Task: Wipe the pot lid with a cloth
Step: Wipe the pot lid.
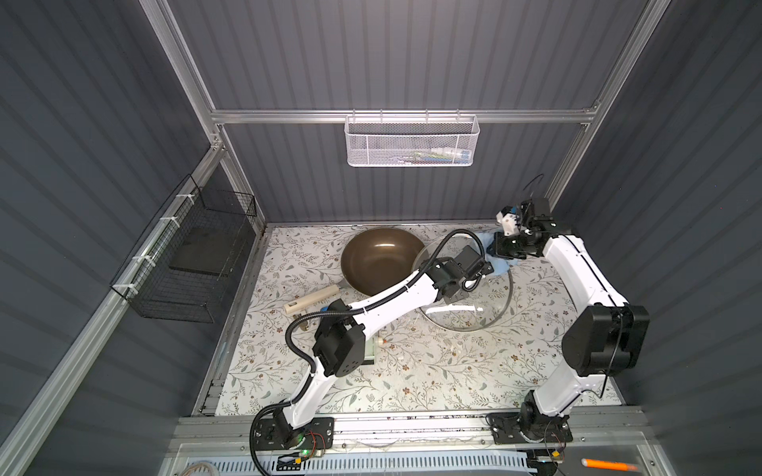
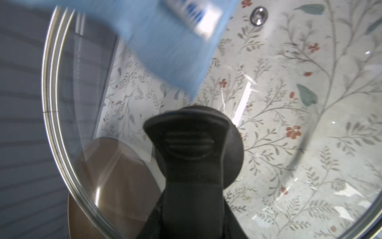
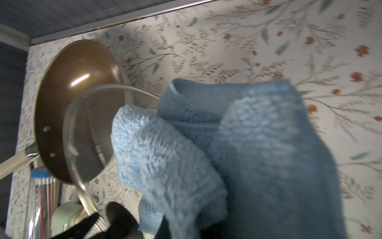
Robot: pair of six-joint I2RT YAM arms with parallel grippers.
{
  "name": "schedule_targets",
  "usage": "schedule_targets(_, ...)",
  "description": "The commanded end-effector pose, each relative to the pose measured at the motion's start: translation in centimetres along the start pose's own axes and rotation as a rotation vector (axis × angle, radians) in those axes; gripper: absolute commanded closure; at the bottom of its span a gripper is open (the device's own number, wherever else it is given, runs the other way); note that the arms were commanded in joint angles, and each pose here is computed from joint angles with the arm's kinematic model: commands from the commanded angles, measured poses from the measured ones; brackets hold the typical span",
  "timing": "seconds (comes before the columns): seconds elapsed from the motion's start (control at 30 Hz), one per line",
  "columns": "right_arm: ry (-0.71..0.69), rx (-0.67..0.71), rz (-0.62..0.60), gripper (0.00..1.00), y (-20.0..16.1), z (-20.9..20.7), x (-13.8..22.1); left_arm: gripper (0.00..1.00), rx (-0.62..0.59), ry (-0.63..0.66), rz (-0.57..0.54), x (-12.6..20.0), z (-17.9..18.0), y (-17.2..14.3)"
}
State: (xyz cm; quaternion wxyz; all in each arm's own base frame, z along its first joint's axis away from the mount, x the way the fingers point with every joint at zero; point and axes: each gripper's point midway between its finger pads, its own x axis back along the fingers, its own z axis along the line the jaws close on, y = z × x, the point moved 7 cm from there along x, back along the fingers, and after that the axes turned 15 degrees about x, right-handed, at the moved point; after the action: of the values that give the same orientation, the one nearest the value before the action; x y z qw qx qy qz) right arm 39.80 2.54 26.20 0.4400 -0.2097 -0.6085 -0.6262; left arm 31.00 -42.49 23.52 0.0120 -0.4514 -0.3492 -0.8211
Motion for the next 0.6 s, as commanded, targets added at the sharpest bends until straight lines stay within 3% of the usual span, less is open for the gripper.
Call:
schedule_targets(0.0,-0.041,-0.060,0.030,1.00,-1.7,0.0,-0.6,1.00,0.241,0.159,-0.272,4.6,5.0,5.7)
schedule_targets(0.3,0.124,-0.282,-0.102,1.00,-4.5,3.2,-1.6,1.00,0.458,0.220,-0.449,6.2,7.6,8.7)
schedule_targets(0.57,0.304,-0.295,-0.225,1.00,-2.9,10.2,-3.5,1.00,0.625,0.244,-0.554,8.1,9.1,10.0)
